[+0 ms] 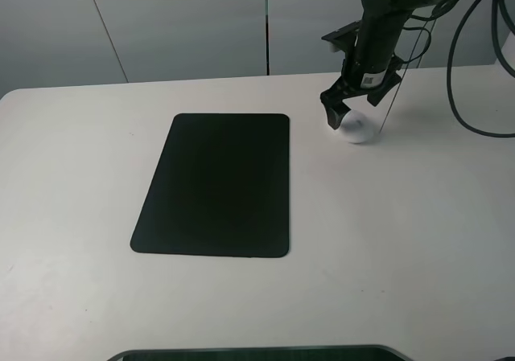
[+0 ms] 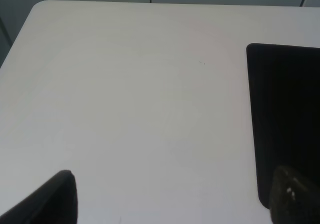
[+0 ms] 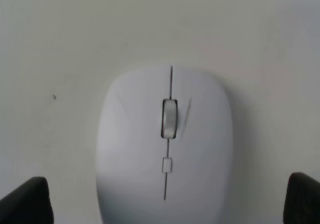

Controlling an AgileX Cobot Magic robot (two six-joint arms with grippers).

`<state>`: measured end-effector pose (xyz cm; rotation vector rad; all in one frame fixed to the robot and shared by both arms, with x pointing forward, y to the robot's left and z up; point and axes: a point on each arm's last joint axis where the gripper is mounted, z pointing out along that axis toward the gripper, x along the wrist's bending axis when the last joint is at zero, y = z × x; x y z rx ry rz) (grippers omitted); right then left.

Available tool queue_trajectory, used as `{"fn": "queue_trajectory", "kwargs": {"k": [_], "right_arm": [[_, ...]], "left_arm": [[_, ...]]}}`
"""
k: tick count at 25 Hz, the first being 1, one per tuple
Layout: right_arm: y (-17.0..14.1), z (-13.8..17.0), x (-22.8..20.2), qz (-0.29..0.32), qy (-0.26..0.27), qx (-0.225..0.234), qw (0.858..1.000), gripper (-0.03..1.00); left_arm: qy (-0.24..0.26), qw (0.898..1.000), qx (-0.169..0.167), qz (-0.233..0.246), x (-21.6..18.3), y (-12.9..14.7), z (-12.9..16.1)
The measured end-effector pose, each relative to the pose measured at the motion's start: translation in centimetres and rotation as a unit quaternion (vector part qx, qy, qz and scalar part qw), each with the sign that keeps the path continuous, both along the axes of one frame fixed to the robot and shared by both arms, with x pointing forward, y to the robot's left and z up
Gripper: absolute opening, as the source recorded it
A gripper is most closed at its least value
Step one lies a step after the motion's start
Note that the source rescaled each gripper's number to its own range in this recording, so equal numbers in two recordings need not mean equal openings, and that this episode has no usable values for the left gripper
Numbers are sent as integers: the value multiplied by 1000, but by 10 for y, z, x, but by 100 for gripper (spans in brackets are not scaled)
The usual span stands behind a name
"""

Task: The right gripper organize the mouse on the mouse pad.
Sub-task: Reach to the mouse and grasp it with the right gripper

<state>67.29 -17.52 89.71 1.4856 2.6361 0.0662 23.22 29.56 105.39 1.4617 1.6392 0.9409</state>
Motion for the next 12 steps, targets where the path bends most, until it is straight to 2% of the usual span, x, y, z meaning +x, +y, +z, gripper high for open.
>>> {"fn": "queue_trajectory", "kwargs": {"k": [12], "right_arm": [[0, -20, 1, 1, 16, -6, 1000, 100]], "left_arm": [[0, 1000, 0, 0, 0, 0, 0]]}}
